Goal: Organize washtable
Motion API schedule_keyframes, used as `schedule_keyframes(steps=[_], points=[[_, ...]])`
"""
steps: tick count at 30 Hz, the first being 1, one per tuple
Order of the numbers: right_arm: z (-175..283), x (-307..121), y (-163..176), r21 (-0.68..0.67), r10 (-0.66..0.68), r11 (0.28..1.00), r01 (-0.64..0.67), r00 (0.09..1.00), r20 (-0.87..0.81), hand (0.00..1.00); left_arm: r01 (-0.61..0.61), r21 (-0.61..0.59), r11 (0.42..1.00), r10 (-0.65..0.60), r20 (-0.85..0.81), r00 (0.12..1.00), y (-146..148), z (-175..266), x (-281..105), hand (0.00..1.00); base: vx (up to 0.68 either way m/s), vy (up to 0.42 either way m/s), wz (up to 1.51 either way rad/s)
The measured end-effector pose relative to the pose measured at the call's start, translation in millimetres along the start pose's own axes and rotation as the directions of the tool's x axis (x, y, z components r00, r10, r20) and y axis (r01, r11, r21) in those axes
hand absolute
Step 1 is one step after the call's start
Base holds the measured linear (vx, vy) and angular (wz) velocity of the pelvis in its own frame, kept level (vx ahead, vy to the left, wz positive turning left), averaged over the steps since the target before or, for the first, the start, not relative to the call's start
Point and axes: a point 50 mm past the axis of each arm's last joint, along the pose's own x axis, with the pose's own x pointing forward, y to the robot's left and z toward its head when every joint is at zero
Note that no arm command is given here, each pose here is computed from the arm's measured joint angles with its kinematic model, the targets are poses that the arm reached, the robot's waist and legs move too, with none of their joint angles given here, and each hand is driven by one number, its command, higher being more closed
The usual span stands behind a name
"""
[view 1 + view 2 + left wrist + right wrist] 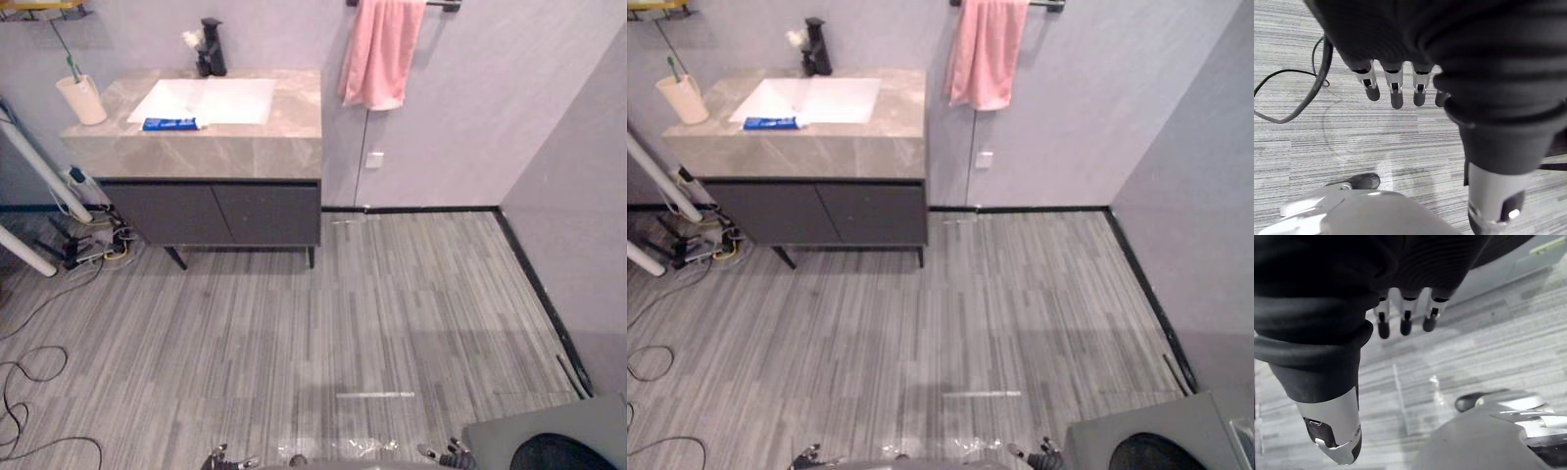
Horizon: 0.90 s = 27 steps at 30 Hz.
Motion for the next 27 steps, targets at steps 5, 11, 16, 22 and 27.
schedule_keyframes(steps=[5, 11, 16, 22, 27], points=[[0.6, 0.3, -0.3, -0.022, 0.000, 1.000, 0.000, 1.000, 0.001, 0.00, 0.000, 0.007, 1.000, 0.000, 0.005, 1.000, -0.4, 0.6, 0.0, 0.00, -0.01, -0.012, 0.01], [2.1, 1.0, -0.4, -0.023, 0.000, 1.000, 0.000, 1.000, 0.003, 0.00, -0.008, 0.010, 1.000, 0.008, 0.012, 1.000, -0.7, 1.8, 0.2, 0.00, -0.05, -0.040, 0.01], [3.4, 1.4, -0.2, -0.023, 0.000, 1.000, 0.000, 1.000, 0.006, 0.00, -0.009, 0.001, 1.000, 0.009, 0.017, 1.000, -0.6, 2.4, 0.2, 0.00, -0.05, -0.045, -0.04], [3.4, 2.3, 0.0, -0.024, -0.003, 1.000, 0.003, 1.000, -0.002, 0.00, -0.009, 0.002, 1.000, 0.009, 0.017, 1.000, -0.6, 2.4, 0.2, 0.00, -0.02, -0.041, -0.04], [8.0, 3.6, -0.3, -0.027, -0.004, 1.000, 0.005, 1.000, 0.008, 0.00, -0.008, -0.013, 1.000, 0.009, 0.028, 1.000, -0.5, 7.9, 1.9, 0.00, -0.03, -0.039, -0.17]])
